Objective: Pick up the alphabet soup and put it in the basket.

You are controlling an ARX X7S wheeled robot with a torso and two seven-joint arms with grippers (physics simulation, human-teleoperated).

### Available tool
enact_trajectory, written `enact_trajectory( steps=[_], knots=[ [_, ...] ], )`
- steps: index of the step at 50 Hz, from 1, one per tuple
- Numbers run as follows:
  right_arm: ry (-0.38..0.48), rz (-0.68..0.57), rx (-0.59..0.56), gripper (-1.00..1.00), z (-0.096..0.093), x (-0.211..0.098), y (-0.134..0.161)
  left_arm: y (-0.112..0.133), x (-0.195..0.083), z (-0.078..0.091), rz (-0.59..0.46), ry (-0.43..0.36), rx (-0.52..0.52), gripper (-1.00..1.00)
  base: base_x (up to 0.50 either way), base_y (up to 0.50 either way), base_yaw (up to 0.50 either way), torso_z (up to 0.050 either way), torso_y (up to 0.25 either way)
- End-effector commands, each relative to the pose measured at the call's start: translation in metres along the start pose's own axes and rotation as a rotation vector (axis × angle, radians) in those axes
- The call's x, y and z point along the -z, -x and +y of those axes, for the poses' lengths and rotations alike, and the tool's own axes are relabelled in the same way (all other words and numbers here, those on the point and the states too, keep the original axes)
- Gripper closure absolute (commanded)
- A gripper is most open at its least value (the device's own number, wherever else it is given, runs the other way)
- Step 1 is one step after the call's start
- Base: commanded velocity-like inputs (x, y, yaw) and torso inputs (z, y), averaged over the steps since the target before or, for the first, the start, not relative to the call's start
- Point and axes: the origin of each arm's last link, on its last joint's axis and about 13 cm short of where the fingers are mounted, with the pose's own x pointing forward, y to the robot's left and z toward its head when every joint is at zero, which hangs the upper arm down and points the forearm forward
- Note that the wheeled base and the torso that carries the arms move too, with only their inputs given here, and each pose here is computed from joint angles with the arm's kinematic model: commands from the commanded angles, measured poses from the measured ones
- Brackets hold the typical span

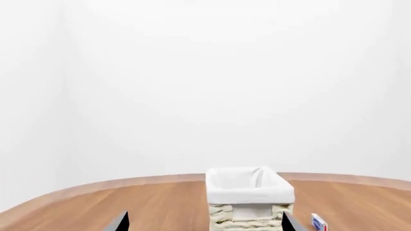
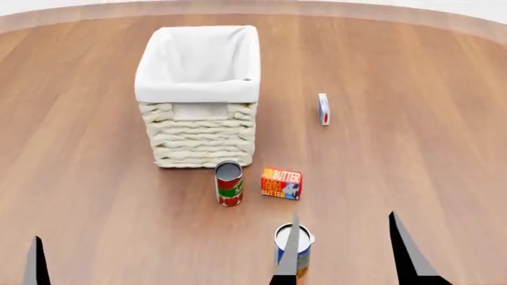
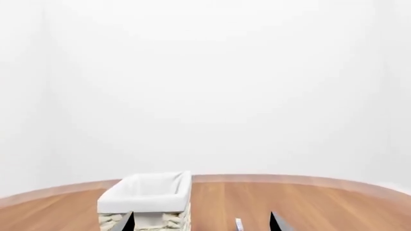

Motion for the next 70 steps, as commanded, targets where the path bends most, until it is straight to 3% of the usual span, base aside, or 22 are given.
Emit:
enact_trajectory(
  steps=[1,41,49,70],
  knots=[
    [-0.01,-0.001,-0.005,-1.0,0.0015,-0.0028,0.0004,0.0011,-0.0028,-0.0004,-0.005,0.001,0.002,-1.0,0.48,0.0,0.0,0.0,0.0],
    [-0.04,-0.011,-0.02,-1.0,0.0028,-0.0058,-0.0005,-0.0001,0.0016,-0.0027,0.032,-0.01,0.014,-1.0,0.48,0.0,0.0,0.0,0.0],
    [-0.039,-0.006,-0.019,-1.0,0.0027,-0.0029,0.0,0.0001,0.0024,-0.0021,0.034,-0.014,0.011,-1.0,0.0,0.0,0.0,0.0,0.0],
    [-0.028,0.005,-0.019,-1.0,0.0023,-0.0013,-0.0014,-0.0012,0.0049,-0.0023,0.038,-0.024,0.01,-1.0,0.0,0.5,0.0,0.0,0.0]
  ],
)
